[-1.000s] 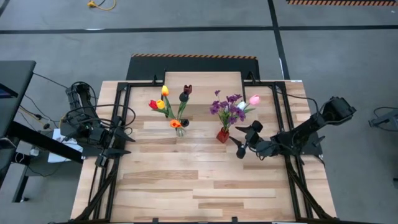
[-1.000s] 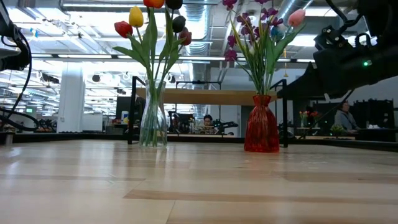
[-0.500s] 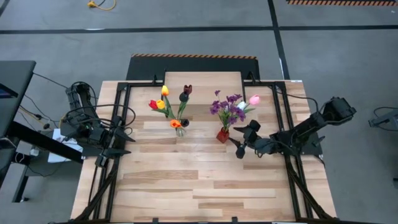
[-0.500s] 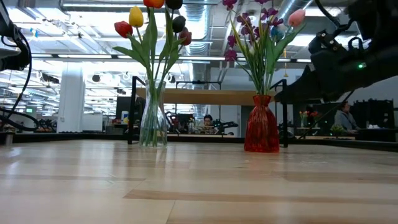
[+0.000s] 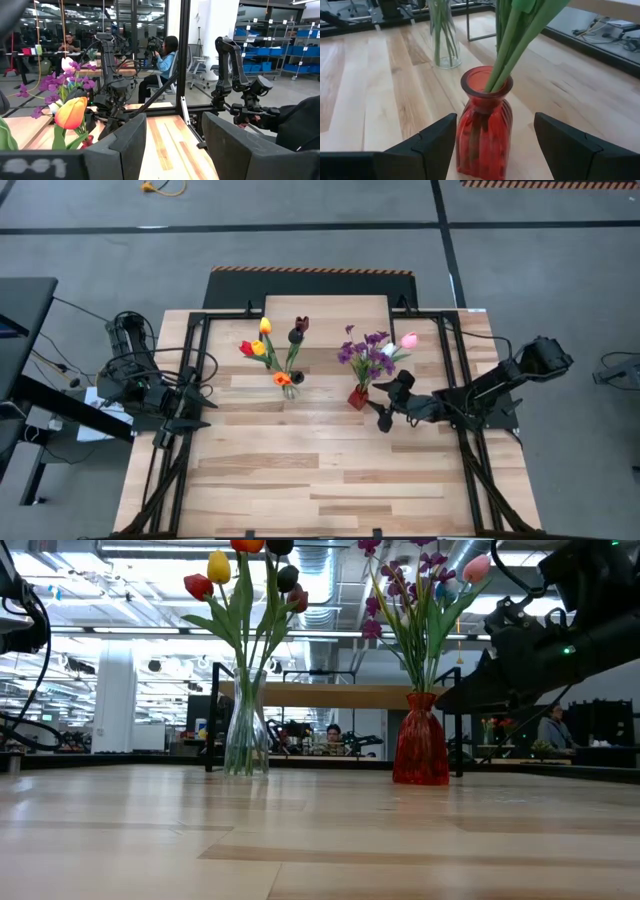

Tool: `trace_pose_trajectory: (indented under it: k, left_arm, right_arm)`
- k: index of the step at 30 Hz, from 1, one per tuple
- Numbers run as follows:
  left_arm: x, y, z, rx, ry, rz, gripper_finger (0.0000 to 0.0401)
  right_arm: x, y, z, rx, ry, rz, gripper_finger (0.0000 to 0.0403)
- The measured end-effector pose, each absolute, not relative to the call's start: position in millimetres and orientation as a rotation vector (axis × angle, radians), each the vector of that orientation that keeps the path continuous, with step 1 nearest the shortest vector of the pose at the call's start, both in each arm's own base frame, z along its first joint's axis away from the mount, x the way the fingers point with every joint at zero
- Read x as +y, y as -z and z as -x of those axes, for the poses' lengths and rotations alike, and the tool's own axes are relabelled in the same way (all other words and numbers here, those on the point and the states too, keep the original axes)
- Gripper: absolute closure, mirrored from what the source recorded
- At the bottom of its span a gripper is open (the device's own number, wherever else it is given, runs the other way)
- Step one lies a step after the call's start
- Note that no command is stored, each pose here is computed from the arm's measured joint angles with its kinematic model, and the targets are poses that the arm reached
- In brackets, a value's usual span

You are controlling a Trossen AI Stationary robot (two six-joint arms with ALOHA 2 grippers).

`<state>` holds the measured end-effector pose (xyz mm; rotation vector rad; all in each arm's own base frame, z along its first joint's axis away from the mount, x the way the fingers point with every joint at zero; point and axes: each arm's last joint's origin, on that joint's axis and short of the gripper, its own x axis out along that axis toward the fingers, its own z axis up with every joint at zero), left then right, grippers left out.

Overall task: Pick and place flowers into a vace then onto a shelf
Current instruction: Put the red flower vase with the flowers on the shelf

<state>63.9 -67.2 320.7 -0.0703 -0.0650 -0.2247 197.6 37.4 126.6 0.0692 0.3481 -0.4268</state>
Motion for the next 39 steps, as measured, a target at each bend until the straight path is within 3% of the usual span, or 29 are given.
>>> trace_pose_trajectory:
  k: [39]
  left_arm:
    - [-67,-321,-64,-0.064,0.225,0.081,0.0217]
  right_arm:
    - [19,-124,-221,0.432,0.36,-0.048,0.0142]
